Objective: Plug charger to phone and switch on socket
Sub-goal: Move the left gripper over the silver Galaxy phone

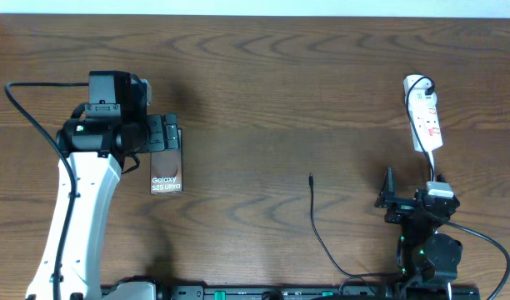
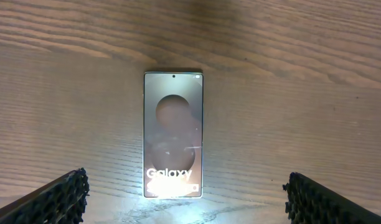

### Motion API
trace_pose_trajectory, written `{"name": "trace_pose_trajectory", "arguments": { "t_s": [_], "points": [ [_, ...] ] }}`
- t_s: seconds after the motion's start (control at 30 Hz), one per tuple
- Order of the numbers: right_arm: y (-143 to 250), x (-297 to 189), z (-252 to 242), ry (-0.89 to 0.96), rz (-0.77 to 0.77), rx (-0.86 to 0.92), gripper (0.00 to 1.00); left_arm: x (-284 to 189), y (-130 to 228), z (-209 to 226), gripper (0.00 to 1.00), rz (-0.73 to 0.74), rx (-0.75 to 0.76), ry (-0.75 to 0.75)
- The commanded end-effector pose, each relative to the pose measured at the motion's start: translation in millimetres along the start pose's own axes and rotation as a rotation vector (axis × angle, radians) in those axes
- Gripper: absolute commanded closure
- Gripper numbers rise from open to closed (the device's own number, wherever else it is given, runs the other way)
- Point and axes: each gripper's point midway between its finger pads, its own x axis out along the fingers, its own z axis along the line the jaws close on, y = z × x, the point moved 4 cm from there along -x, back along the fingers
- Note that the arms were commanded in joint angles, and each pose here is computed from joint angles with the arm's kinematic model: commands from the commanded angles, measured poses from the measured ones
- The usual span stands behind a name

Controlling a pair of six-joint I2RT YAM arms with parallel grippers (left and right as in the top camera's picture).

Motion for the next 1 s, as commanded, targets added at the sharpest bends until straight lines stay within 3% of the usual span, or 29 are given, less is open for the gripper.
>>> {"name": "trace_pose_trajectory", "arguments": {
  "t_s": [0.0, 0.47, 0.97],
  "points": [
    [0, 0, -3, 0.016, -0.002, 0.015, 0.01, 14, 7, 4, 0.02, 0.057, -0.002, -0.013],
    [0, 0, -3, 0.016, -0.002, 0.014, 0.01, 86, 32, 12, 0.02, 0.319, -0.022, -0.036],
    [0, 0, -3, 0.016, -0.002, 0.014, 0.01, 106, 42, 17, 0.02, 0.393, -0.022, -0.065]
  ]
}}
